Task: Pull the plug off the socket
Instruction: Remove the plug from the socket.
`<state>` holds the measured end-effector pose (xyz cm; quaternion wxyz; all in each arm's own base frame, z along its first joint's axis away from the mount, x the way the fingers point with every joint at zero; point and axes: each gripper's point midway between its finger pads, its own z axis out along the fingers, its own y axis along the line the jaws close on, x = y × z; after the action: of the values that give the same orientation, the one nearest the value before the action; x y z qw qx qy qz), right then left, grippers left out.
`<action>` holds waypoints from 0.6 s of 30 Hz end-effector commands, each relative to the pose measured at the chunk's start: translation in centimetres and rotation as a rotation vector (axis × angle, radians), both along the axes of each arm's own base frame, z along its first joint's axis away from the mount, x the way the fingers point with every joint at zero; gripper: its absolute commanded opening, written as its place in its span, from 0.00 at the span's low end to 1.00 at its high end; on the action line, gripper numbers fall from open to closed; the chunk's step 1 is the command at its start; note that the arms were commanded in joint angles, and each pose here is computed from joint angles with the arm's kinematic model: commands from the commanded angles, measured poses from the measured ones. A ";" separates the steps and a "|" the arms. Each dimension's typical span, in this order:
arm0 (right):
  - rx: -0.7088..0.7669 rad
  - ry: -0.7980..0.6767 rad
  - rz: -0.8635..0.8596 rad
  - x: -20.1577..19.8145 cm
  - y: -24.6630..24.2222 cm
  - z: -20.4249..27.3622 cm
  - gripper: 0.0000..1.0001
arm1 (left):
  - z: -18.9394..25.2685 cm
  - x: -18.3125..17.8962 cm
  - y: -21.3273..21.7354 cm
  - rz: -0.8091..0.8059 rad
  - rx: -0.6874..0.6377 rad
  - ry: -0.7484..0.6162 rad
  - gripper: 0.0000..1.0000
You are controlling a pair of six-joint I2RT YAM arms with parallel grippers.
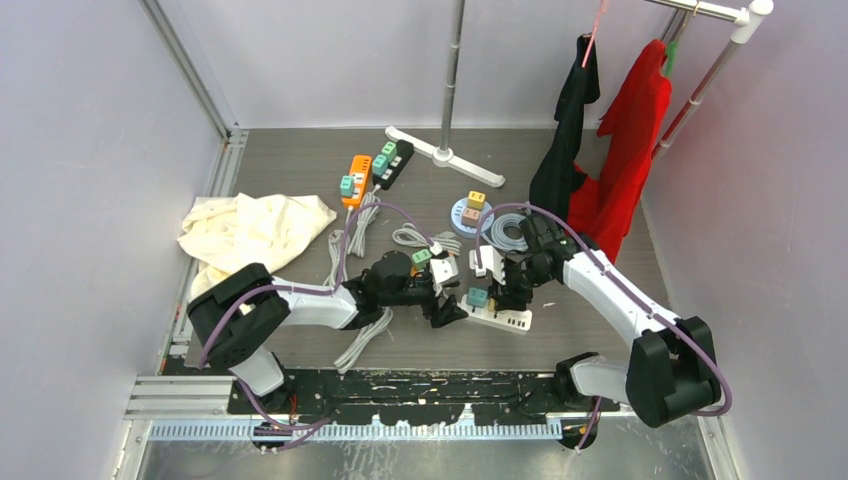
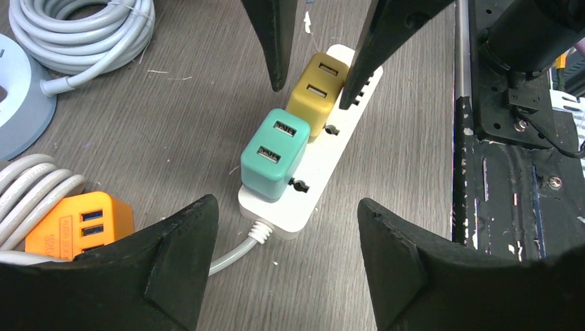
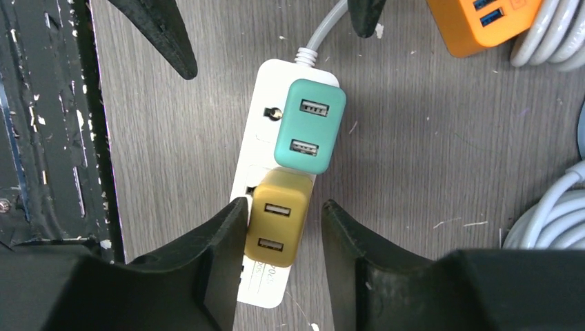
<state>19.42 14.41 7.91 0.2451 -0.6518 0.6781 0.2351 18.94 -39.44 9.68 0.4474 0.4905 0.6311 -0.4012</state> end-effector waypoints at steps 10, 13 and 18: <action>0.008 -0.036 -0.014 -0.1 -0.6 0.3 0.27 | 3.2 1.2 -1.8 -0.045 -0.104 -0.080 0.73; 0.003 -0.047 0.017 -0.1 -0.7 0.4 0.23 | 3.2 1.2 -2.1 -0.059 -0.107 -0.077 0.73; 0.009 -0.060 0.074 -0.2 -0.6 0.8 0.14 | 2.8 1.4 -2.6 -0.072 -0.105 -0.074 0.74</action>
<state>19.17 13.91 8.01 0.2549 -0.6553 0.6726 0.2307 19.48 -40.62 9.91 0.4444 0.4979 0.6165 -0.4178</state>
